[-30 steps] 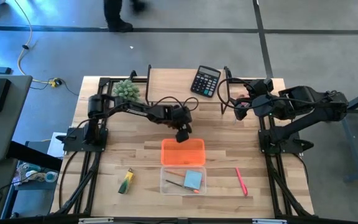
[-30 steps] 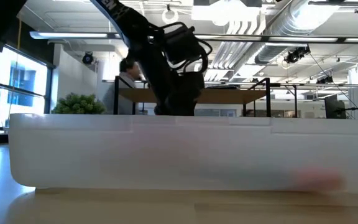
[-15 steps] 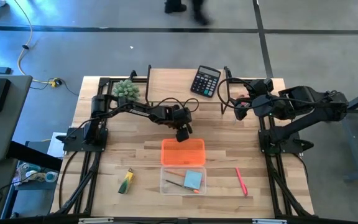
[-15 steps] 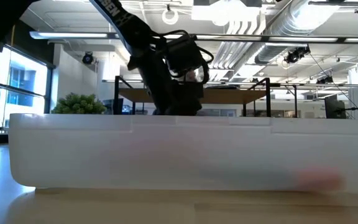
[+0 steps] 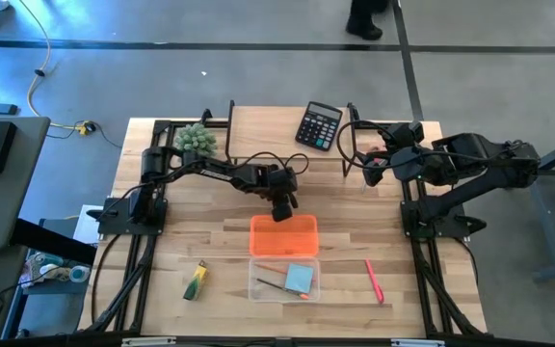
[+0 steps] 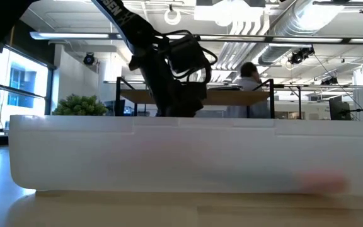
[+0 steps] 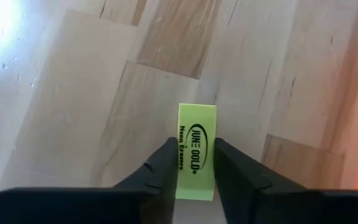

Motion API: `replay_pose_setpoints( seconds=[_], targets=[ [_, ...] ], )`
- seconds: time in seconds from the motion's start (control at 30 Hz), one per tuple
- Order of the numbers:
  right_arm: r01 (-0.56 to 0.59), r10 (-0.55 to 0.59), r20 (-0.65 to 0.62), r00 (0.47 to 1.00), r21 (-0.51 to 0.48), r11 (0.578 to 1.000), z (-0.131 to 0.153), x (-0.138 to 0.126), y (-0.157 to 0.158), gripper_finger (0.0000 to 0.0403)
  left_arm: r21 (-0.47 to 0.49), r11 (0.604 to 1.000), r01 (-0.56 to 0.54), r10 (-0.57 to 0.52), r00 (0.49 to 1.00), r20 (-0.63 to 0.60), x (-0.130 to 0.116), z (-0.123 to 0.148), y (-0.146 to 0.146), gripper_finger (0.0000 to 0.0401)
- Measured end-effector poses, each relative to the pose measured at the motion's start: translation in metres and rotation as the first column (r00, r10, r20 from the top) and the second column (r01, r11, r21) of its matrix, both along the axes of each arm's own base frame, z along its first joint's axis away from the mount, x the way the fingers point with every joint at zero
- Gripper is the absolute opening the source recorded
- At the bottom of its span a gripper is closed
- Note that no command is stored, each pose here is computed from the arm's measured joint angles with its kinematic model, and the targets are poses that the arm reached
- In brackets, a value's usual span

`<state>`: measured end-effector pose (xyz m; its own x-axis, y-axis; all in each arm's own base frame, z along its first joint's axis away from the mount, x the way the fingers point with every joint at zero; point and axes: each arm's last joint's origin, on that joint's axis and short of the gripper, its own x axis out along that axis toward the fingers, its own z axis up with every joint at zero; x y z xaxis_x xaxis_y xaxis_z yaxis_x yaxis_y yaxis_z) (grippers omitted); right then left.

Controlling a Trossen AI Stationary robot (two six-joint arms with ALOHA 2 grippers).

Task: Pack school essentials
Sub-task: Put the green eraser into the orange supply box

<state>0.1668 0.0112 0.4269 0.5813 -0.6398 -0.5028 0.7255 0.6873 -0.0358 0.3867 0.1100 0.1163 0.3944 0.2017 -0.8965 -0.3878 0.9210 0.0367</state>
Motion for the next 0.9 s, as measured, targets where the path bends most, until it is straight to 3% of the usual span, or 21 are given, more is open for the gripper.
replay_pose_setpoints(
  seconds=[0.27, 0.7, 0.9],
  targets=[
    [0.0, 0.0, -0.001, 1.0, 0.0, 1.0, 0.0, 0.0, 0.0, 0.0397, -0.048, 0.997, 0.053, -0.052, 0.999, 0.006, -0.0004, -0.0007, -0.0018, 0.0003],
    [0.0, 0.0, -0.001, 1.0, 0.0, 1.0, -0.0001, 0.0, 0.0, 0.0397, -0.077, 0.995, 0.066, -0.065, 0.998, 0.017, -0.0005, 0.0004, -0.0027, 0.0005],
    [0.0, 0.0, -0.001, 1.0, 0.0, 1.0, 0.0, 0.0, 0.0, 0.0397, -0.085, 0.983, 0.165, -0.166, 0.986, -0.005, -0.0024, 0.0004, -0.0035, 0.0006]
  ],
)
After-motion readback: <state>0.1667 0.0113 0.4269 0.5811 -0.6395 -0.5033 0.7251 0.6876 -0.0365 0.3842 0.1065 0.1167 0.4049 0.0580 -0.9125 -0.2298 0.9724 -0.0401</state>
